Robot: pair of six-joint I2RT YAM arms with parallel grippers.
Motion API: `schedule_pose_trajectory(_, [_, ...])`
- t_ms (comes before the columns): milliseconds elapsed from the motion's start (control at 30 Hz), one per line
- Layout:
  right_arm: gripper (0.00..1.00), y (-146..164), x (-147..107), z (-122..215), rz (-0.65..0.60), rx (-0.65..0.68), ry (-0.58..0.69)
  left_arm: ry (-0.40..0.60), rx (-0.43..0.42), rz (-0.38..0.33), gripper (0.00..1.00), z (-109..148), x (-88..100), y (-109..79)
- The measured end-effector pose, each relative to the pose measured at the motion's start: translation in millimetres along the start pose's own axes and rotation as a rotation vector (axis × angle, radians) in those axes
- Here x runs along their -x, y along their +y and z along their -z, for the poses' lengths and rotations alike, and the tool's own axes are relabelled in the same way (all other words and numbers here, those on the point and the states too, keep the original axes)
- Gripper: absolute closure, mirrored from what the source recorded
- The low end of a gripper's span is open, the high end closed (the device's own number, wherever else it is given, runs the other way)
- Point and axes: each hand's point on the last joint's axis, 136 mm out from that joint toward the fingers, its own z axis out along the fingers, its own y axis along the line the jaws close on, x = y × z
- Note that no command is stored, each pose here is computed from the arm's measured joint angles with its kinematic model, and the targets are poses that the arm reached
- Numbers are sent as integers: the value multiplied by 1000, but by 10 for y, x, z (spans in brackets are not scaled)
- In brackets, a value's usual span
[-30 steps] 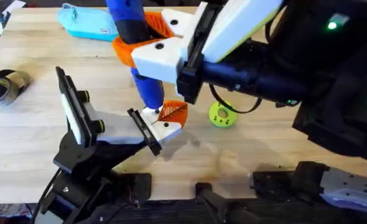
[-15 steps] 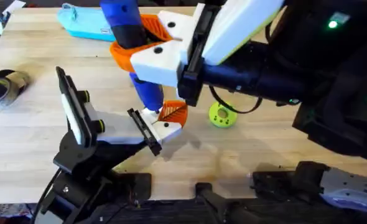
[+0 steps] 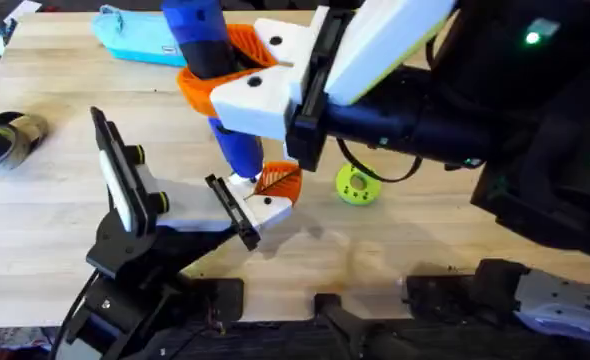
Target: Pick up the gripper from the table and insert it into the empty holder that is missing its gripper. Then pick up a screw, insert it into the mounting hole, and use the screwdriver to tighten it. Finally, clean up the table by picking up the vegetable and placing it into the bucket.
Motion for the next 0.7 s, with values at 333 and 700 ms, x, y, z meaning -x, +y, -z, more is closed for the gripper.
schedule_pose_trajectory(333, [963,-36,-23,3,23,-18,15,7,-1,10,986,-5,-16,0])
schedule_pose_trajectory(700, [967,-55,25,-22,28,-26,-11,4,1,8,986,-4,-9,3])
